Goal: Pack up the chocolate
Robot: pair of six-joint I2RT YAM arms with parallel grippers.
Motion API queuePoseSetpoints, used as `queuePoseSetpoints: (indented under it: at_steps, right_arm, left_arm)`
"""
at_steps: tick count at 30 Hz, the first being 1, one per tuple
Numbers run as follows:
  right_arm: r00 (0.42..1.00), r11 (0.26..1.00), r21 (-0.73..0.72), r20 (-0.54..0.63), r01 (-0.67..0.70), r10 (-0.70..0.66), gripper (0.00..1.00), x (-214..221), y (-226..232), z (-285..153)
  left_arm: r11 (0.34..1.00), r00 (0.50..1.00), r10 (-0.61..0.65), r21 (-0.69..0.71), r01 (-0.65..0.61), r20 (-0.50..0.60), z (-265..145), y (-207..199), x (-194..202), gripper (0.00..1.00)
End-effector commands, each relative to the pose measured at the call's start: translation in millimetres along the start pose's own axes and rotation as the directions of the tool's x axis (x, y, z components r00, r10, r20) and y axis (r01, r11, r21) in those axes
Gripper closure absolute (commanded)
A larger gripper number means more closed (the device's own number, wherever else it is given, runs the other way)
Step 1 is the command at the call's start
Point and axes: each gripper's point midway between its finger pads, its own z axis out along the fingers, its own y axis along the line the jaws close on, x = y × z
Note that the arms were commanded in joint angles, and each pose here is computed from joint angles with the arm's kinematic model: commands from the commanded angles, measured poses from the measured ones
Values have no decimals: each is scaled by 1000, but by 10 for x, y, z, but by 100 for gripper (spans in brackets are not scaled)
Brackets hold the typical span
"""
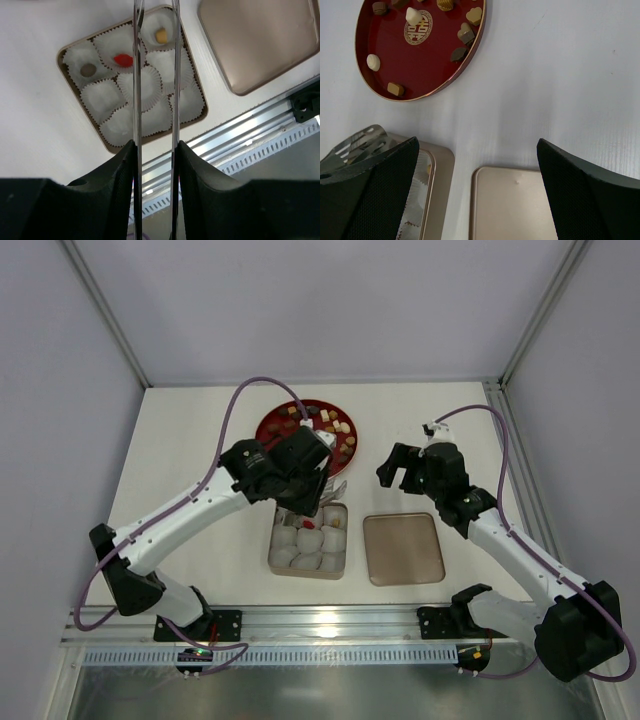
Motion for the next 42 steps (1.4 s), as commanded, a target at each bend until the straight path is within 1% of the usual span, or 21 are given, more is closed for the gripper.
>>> queuePoseSetpoints:
  at_steps: [1,6,13,19,28,34,42]
  right_arm:
    - [998,999,-33,59,5,-3,0,-199,102,1]
    - [999,999,-40,53,12,-10,0,-209,123,-2]
    - [999,998,-52,45,17,-15,0,-201,148,17]
    - [999,998,-54,39,20,-18,0,-186,149,38]
    - [999,998,-56,37,25,-23,0,-188,156,55]
    - [999,998,-56,35,26,-24,0,-185,153,55]
    - [999,998,-59,42,26,-24,0,-215,168,31]
  left_arm:
    - [999,998,-14,-35,16,61,-104,179,-249,62]
    - [995,996,-46,-90,53,75,-25,458,-541,62]
    - [979,996,-80,-184,85,38,214,871,-743,61]
    - [968,997,-79,-239,72,-20,453,1046,-728,61]
    - [955,994,-76,-293,51,-74,660,1199,-638,61]
    - [954,991,-84,-295,51,-100,718,1247,-561,60]
    - [965,989,-73,-260,37,-128,751,1197,-495,60]
